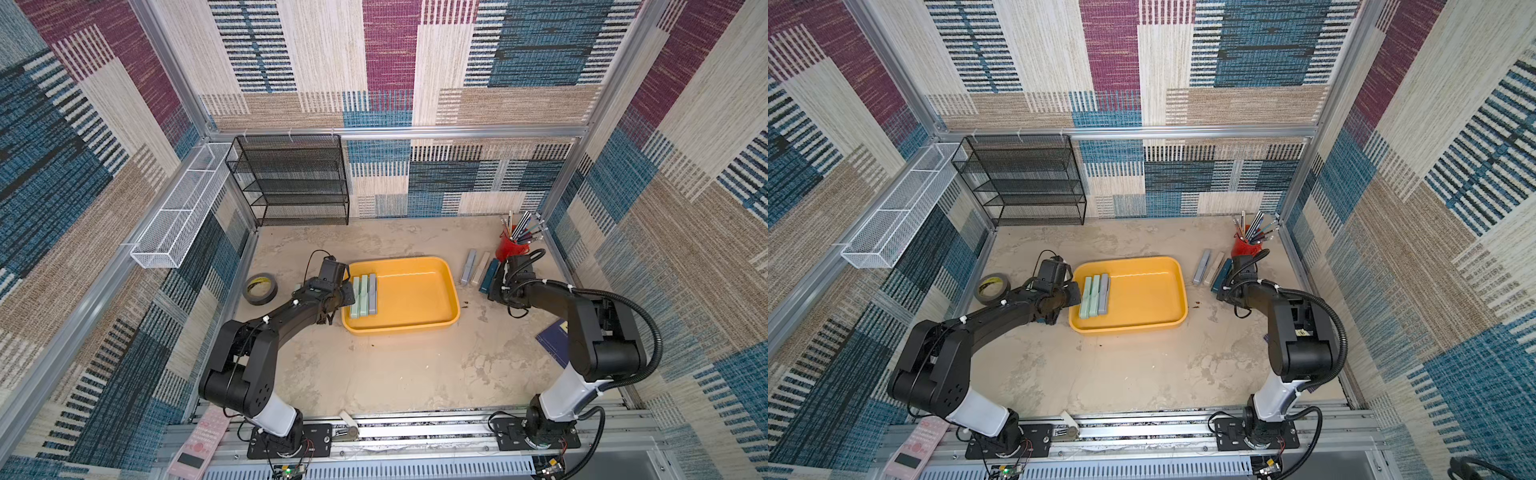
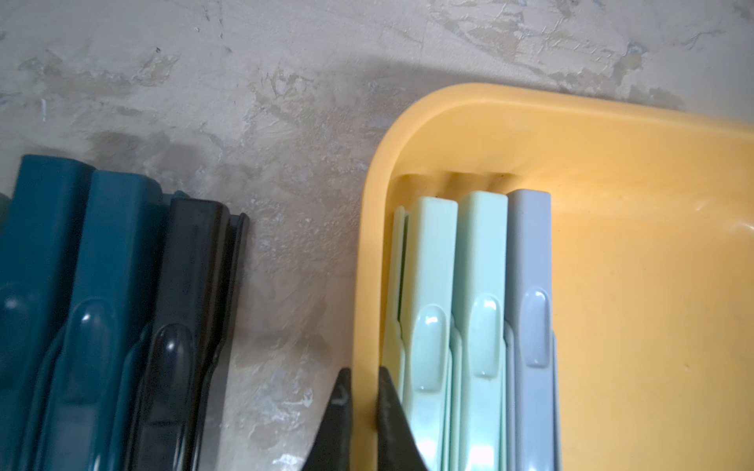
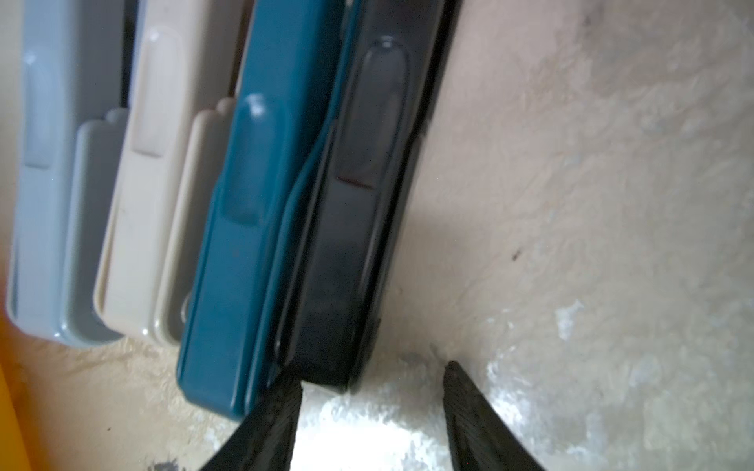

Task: Put the pruning pliers into the storage box
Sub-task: Adjust the pruning pliers at the center of the board.

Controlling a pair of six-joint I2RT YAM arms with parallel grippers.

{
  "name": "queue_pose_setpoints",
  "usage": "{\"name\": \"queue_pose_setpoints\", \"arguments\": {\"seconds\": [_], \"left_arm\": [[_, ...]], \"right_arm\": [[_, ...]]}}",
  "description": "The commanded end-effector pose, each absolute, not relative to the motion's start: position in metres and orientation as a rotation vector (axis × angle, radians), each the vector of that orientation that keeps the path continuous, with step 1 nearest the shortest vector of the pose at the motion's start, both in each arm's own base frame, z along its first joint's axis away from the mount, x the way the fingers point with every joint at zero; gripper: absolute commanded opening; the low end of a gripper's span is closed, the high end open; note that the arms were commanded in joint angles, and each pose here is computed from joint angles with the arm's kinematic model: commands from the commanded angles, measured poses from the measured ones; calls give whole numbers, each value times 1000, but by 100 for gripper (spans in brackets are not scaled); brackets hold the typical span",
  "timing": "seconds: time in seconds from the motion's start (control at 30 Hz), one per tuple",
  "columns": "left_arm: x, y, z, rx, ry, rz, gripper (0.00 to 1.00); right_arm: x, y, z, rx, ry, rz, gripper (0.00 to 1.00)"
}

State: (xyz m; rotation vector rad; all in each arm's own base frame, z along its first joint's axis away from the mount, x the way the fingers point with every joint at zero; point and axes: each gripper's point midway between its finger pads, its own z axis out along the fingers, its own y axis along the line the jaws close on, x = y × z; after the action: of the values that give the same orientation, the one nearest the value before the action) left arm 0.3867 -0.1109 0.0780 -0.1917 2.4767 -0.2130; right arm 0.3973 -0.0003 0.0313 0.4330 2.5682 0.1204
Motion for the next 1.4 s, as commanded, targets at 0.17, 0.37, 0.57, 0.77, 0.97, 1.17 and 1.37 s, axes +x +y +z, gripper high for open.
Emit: {"name": "queue_pose_setpoints", "arguments": {"seconds": [0.17,0.37,0.57,0.77,0.97,1.17,1.37], "left_arm": [[382,-109,71,-181,2512,-194,10],[383,-111,70,-177,2515,-202,11],[384,-112,67,-178,2518,-210,10],[383,-111,67,-174,2519,-202,10],[382,-109,66,-174,2520,-198,10],[384,-113,62,-172,2528,-219,10],[384,-113,63,-165,2525,-218,10]], "right_arm": [[417,5,44,413,2507,173,58],[420,10,53,417,2488,215,59],[423,7,50,442,2483,203,61],[431,2,43,482,2476,177,59],[425,-7,47,492,2479,115,54],[401,-21,36,515,2525,38,50],[395,-30,47,502,2505,11,49]]}}
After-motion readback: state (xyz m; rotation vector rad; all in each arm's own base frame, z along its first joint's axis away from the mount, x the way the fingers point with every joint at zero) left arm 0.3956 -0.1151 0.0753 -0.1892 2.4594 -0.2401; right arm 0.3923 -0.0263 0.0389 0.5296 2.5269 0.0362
